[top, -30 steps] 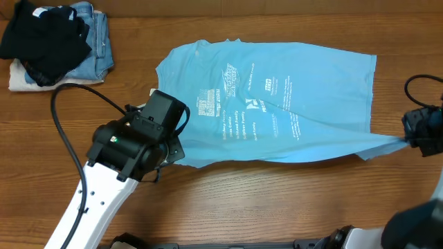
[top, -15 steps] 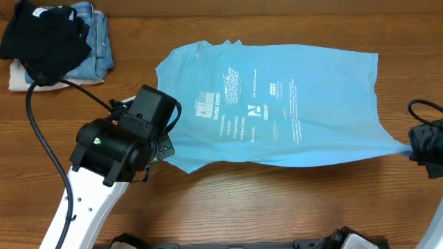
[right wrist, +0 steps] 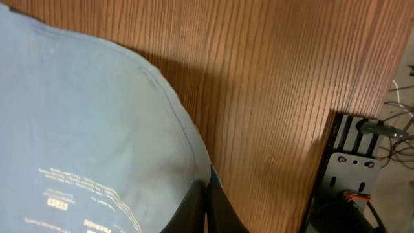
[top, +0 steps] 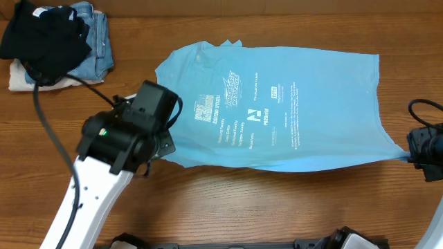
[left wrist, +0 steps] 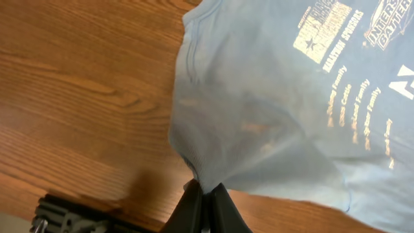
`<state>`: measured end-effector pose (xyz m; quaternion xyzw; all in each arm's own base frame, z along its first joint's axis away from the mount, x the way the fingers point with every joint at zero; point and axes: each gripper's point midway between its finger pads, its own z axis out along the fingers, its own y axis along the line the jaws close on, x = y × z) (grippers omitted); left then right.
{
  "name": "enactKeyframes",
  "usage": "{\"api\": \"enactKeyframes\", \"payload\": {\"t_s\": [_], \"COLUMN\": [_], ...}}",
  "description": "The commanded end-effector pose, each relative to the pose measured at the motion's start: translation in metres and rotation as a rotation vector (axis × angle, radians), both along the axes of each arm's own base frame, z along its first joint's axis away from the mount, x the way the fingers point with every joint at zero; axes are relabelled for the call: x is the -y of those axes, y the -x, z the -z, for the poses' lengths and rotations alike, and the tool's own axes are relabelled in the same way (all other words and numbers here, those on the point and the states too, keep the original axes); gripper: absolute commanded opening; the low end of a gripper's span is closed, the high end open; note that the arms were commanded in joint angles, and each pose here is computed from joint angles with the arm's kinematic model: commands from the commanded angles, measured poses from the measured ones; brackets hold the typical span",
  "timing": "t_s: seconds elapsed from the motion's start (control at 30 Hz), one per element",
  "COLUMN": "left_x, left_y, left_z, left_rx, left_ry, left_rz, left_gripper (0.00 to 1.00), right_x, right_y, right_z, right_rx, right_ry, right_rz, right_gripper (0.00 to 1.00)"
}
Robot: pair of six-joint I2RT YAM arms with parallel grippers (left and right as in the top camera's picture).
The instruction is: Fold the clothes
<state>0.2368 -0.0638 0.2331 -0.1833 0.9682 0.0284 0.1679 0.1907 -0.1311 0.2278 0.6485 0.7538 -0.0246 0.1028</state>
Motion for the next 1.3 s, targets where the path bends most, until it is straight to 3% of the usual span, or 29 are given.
{"api": "enactKeyframes", "payload": {"t_s": [0.0,0.57,0.93,1.27], "left_x": [0.006,0.029,0.043,0.055], "left_y": [-0.019,-0.101,-0.134,-0.159], "left_z": [0.006,0.027,0.062,0.065], "left_rx": [-0.001,0.147,0.128,0.201], "left_ry": [-0.013,-0.049,-0.067,-0.042], "left_rz": [0.022,0.042,0.069,0.078], "left_gripper": [0.04,0.04,0.04,0.07], "right_x": [0.008,0.019,0.034,0.047], "right_y": [0.003,-0.016,-0.040,-0.063], "right_z": [-0.005,0.056,0.077,0.077], "right_rx": [-0.002,-0.009,0.080,0.175], "right_ry": [0.040,0.035,0.084,0.145], "right_rz": [0.075,0.099,0.096,0.066], "right_gripper": [0.04,0.04,0.04,0.05]}}
